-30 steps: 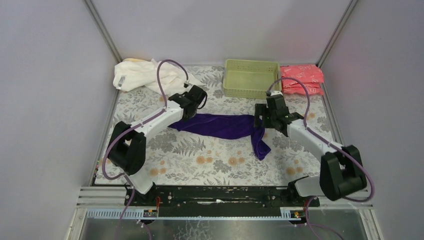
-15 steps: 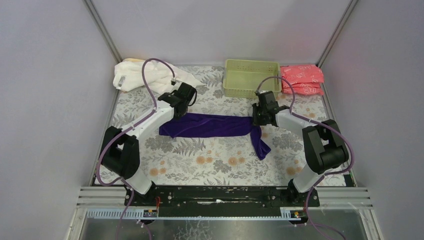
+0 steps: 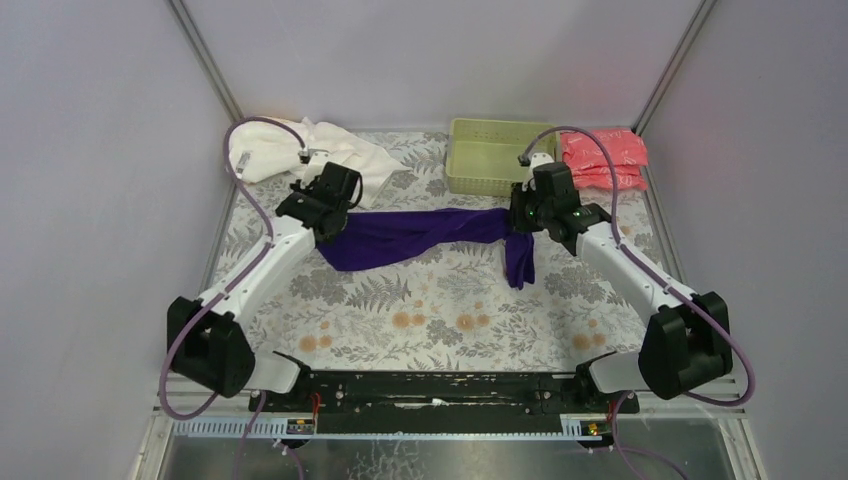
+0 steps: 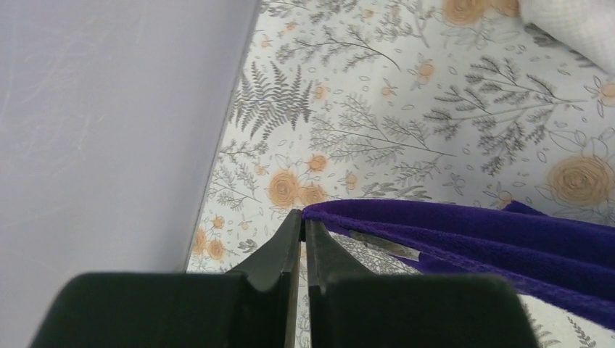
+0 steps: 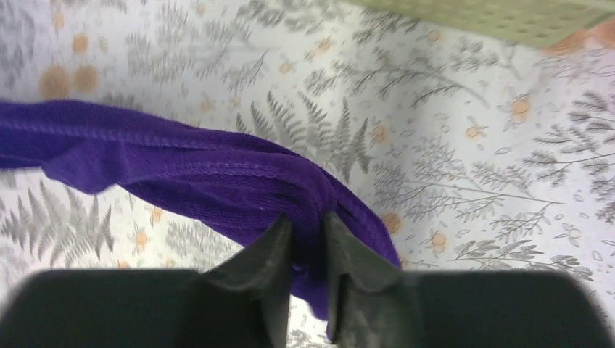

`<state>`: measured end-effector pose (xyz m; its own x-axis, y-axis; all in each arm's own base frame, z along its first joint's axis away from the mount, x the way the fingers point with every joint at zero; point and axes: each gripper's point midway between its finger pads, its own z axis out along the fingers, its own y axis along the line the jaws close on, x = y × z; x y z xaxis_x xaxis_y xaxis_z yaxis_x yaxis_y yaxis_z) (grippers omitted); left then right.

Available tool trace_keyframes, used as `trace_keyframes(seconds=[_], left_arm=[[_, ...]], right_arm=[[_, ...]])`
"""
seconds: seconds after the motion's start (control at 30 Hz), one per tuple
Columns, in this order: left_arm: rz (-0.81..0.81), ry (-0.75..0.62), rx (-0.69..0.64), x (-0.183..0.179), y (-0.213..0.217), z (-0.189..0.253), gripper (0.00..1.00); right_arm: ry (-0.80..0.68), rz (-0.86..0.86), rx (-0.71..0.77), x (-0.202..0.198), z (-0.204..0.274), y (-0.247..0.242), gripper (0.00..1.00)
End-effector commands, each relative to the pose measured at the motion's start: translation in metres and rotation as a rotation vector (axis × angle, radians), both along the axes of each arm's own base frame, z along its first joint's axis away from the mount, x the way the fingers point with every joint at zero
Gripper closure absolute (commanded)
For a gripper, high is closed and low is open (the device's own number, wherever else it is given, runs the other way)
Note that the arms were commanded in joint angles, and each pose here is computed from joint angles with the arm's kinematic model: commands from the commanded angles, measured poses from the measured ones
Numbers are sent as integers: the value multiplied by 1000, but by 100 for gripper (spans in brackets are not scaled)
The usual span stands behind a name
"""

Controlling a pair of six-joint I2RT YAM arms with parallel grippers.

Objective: Roll the towels
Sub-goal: Flatten out the towel at the center of the board.

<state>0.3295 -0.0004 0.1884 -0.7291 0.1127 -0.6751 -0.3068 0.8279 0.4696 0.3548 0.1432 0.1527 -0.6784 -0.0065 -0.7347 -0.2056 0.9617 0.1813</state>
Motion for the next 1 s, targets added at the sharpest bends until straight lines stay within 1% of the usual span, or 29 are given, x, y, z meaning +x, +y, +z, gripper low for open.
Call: trace_keyframes(seconds=[0.0,0.07,0.13,0.23,0.33,0.43,0.53,0.6,0.67,0.77,0.9,0.97], left_arm=[[113,-171,11,-7,23,29,100],[120,-207,7,-10,27,36,100],[117,-229,-1,-12,28,40,100],[110,-229,0,-10,27,38,100],[113,-211,13,-9,28,33,100],[132,-222,12,-9,32,34,100],[122,-229,-16,-8,32,32,100],[119,-222,-21,-7,31,30,100],[117,-217,-22,-7,31,28,100],[118,-219,-24,-8,32,27,100],[110,-215,-36,-6,30,25,100],[107,-211,-44,-5,30,24,100]], right_arm=[[195,161,-12,-49,-35,23,59],[209,154,-18,-59,-37,21,45],[175,116,-38,-62,-32,11,35],[146,17,-114,-58,-31,-11,29],[185,-54,-186,-60,-41,-28,26],[217,-82,-242,-62,-54,-38,25],[210,6,-191,-57,-56,-20,25],[186,42,-150,-48,-56,-7,22],[171,25,-161,-36,-59,-7,18],[171,-4,-179,-19,-67,-16,18],[181,-37,-109,-5,-77,-32,19],[183,-20,-78,-5,-84,-30,18]])
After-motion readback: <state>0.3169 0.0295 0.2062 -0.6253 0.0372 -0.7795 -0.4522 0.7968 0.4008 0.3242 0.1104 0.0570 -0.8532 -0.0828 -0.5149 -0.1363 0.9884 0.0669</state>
